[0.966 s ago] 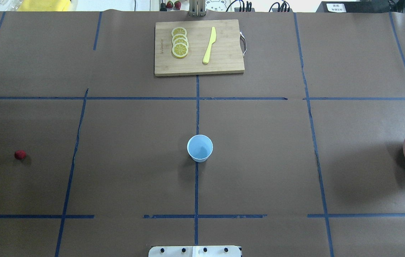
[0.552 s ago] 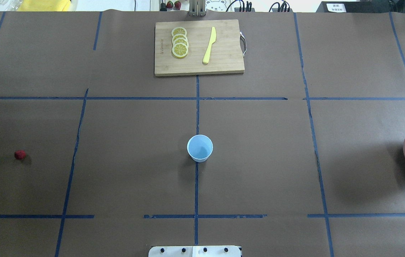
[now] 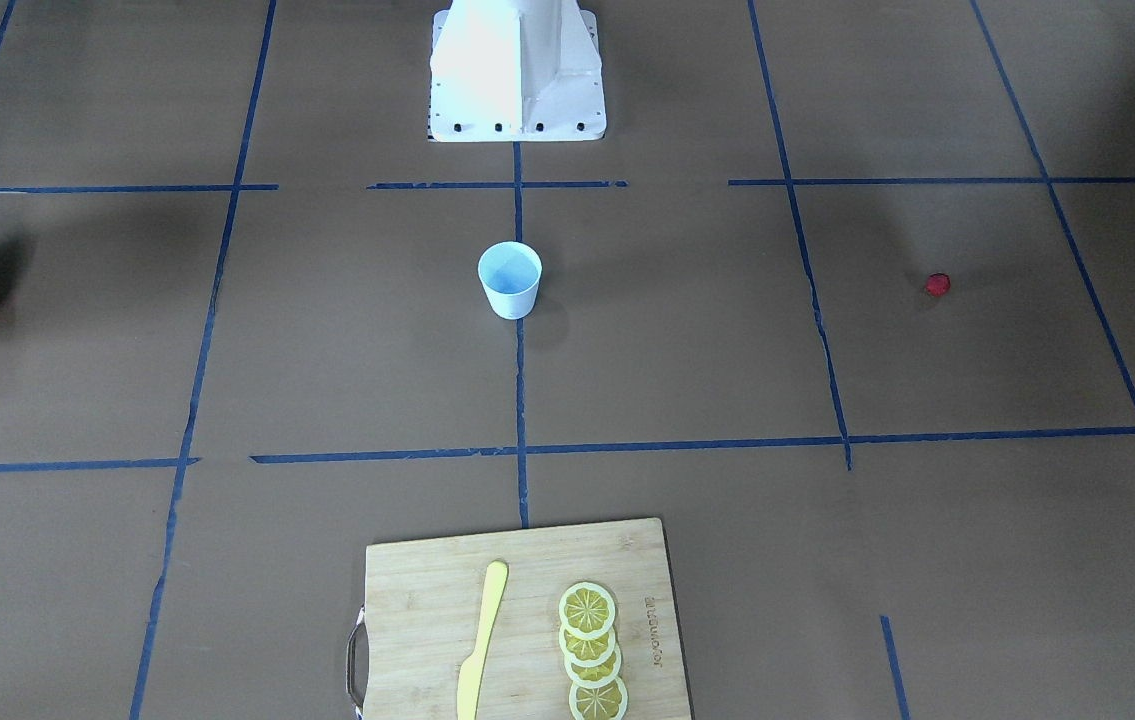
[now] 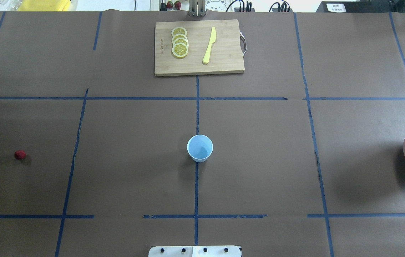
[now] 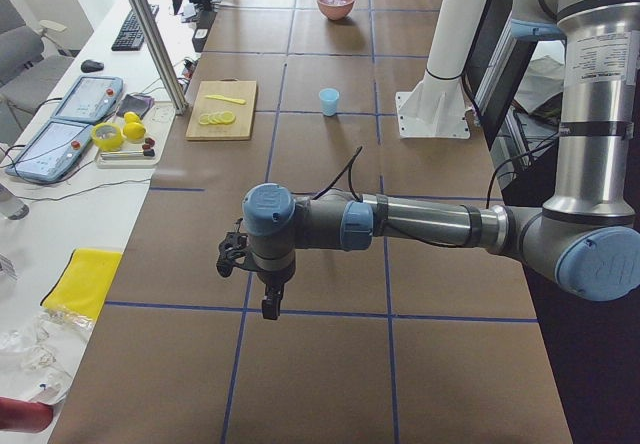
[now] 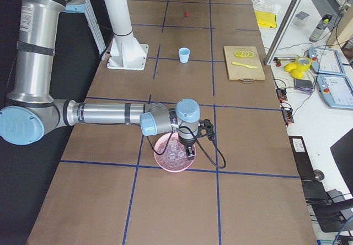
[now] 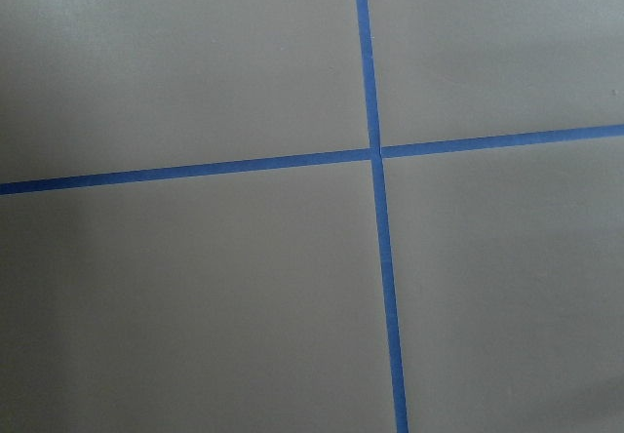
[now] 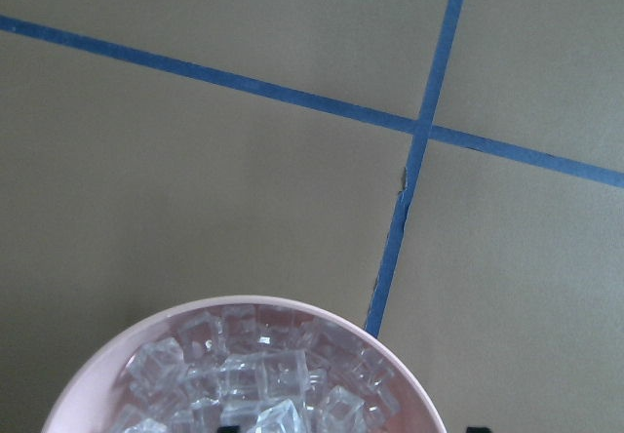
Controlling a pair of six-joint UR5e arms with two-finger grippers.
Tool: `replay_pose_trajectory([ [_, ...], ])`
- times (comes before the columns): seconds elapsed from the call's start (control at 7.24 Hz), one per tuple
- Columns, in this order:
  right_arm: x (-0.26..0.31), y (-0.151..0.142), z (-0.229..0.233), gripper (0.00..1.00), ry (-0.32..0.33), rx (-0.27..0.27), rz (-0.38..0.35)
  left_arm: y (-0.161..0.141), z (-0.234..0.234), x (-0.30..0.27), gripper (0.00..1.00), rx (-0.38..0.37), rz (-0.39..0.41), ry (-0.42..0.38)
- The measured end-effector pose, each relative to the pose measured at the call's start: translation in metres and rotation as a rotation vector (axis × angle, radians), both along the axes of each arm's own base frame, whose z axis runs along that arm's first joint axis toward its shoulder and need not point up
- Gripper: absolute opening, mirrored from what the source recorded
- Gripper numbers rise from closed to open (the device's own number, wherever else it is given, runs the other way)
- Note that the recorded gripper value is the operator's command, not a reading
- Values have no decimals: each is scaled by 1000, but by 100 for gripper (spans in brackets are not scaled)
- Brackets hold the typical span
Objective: Put ice and strawberries in cup
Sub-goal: 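Lower the right gripper over the pink bowl of ice cubes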
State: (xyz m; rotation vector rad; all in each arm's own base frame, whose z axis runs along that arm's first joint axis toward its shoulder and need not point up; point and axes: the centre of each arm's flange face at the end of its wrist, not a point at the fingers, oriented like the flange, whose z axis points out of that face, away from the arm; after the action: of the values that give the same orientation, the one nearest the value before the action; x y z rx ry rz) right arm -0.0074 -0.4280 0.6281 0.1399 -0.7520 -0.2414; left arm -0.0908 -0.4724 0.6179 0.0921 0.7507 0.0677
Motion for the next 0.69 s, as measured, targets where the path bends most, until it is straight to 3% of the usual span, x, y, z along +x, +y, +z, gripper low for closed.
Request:
replay_pose_trajectory([
  [0.69,-39,1,5,60,64,4,-83,3,2,0,100,-1,1,0],
])
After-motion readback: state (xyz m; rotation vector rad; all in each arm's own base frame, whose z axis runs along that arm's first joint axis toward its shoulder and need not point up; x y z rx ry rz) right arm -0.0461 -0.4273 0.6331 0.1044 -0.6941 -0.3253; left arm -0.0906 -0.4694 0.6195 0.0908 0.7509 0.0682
